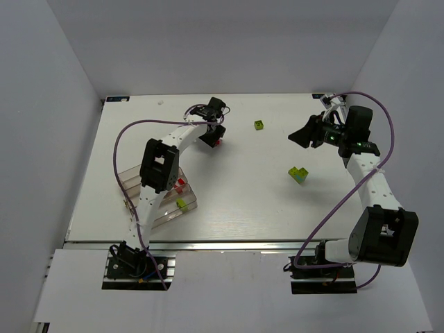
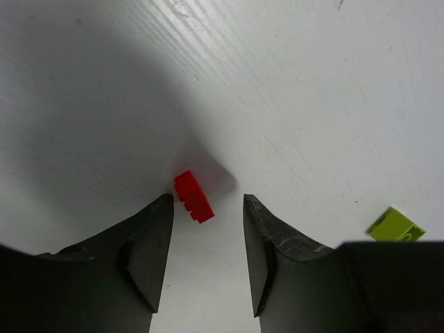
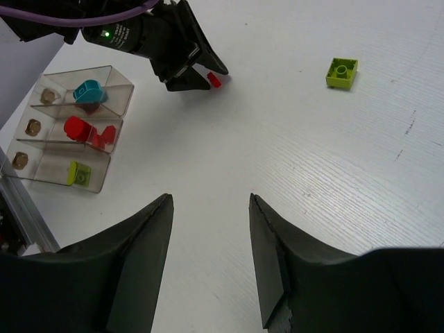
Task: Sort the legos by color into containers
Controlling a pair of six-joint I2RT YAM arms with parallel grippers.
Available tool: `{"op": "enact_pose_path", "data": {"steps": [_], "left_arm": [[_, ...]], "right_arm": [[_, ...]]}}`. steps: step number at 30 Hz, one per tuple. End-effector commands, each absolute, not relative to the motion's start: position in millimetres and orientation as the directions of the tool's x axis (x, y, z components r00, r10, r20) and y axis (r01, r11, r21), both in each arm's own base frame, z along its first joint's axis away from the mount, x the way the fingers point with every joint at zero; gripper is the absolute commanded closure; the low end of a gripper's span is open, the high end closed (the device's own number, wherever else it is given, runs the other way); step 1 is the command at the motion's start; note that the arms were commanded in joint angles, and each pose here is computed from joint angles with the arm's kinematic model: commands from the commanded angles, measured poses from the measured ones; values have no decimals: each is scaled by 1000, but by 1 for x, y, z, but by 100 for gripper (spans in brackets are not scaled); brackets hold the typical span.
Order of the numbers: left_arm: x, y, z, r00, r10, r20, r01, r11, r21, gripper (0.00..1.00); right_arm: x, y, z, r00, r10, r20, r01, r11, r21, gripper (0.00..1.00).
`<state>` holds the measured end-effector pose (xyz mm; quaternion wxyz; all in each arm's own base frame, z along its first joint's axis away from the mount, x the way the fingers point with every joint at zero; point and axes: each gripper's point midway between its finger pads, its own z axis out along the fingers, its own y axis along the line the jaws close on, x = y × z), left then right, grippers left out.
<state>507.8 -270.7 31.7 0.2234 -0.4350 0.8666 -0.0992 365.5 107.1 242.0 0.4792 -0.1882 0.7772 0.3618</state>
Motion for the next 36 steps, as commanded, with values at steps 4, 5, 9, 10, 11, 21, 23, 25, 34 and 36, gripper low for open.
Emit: {"op": "enact_pose_path", "data": {"steps": [4, 5, 9, 10, 11, 21, 23, 25, 34, 36], "left_arm": [[511, -273, 27, -520, -811, -268, -722, 585, -370, 51], [511, -273, 26, -520, -811, -268, -721, 585, -371, 54], [509, -274, 24, -528, -808, -261, -721, 589, -365, 60], [509, -274, 23, -529, -807, -261, -721, 590, -363, 61], [508, -273, 23, -536, -803, -260, -718, 596, -359, 61], [496, -267, 11, -595, -763, -251, -697, 646, -312, 77], [496, -268, 17, -617, -743, -259, -669, 669, -324, 83], [496, -269, 22, -638, -720, -271, -637, 692, -340, 88], [482, -260, 135, -769, -411, -489, -236, 894, -381, 100], [458, -235, 154, -748, -403, -527, -252, 908, -336, 100]], "right_arm": [[366, 105, 267, -397, 46, -917, -664, 676, 321, 47], [366, 105, 267, -395, 46, -917, -664, 676, 320, 47], [365, 105, 269, -390, 49, -920, -667, 673, 319, 47], [364, 105, 270, -387, 47, -921, -670, 671, 317, 47], [364, 106, 271, -387, 48, -921, -672, 669, 317, 47], [361, 105, 276, -373, 56, -926, -676, 668, 312, 47], [360, 106, 277, -372, 57, -926, -679, 663, 314, 48], [360, 106, 278, -371, 60, -927, -679, 663, 315, 48], [359, 104, 279, -365, 65, -929, -681, 661, 314, 48], [359, 105, 278, -368, 66, -928, -681, 660, 317, 48]]}}
